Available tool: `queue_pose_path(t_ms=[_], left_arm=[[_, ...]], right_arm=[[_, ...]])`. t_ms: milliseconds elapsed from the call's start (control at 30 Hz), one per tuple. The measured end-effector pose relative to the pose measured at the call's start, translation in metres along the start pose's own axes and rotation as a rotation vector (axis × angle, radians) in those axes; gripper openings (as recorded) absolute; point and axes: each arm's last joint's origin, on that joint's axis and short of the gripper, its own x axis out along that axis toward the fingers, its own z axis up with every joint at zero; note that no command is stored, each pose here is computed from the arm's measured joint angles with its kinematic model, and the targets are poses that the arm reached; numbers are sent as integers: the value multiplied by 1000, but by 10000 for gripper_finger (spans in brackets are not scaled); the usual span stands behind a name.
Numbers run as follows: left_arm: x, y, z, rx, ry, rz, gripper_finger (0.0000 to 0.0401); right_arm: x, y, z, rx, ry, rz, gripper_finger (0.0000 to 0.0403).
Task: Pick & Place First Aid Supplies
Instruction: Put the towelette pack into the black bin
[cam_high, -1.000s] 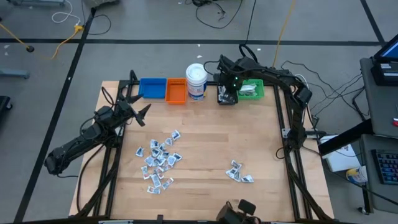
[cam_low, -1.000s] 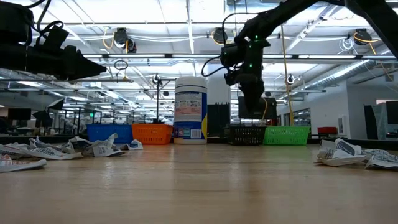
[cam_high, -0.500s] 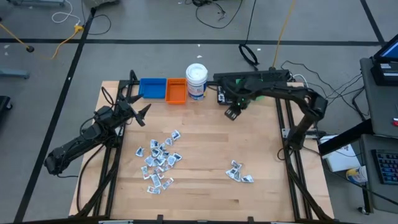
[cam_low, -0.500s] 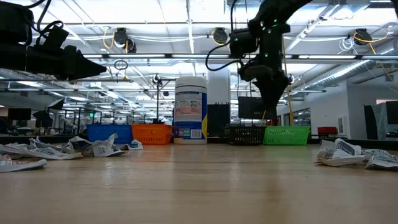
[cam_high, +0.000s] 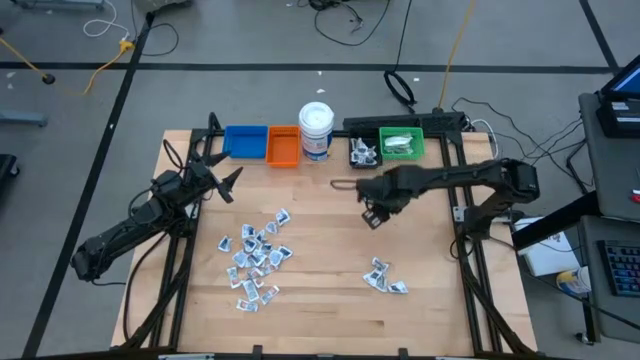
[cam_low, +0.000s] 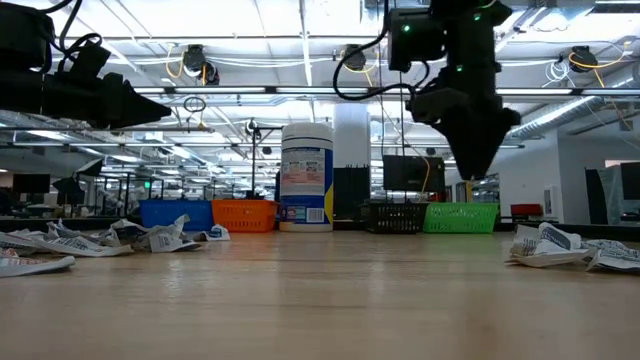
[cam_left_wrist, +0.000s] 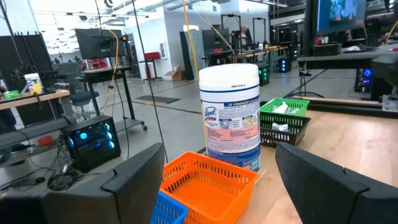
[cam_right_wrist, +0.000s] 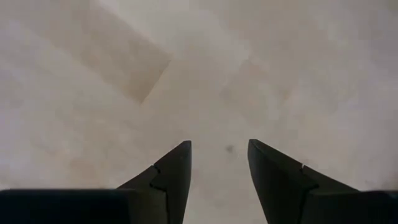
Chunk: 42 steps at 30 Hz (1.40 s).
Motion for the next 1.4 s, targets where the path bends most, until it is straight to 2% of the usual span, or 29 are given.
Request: queue_pose_path(t_ms=[200, 533, 867, 1067, 1400], left_arm=[[0, 0, 0, 0, 0, 0, 310], [0, 0, 0, 0, 0, 0, 310], [0, 0, 0, 0, 0, 0, 310], [0, 0, 0, 0, 0, 0, 310], [0, 0, 0, 0, 0, 0, 310]], right_arm=[[3, 24, -34, 8, 1, 3, 157], [2, 61, -75, 18, -48, 118, 157], [15, 86, -95, 29, -6, 177, 157], [24, 98, -105, -12, -2, 198, 157], [53, 101, -104, -62, 0, 147, 134]])
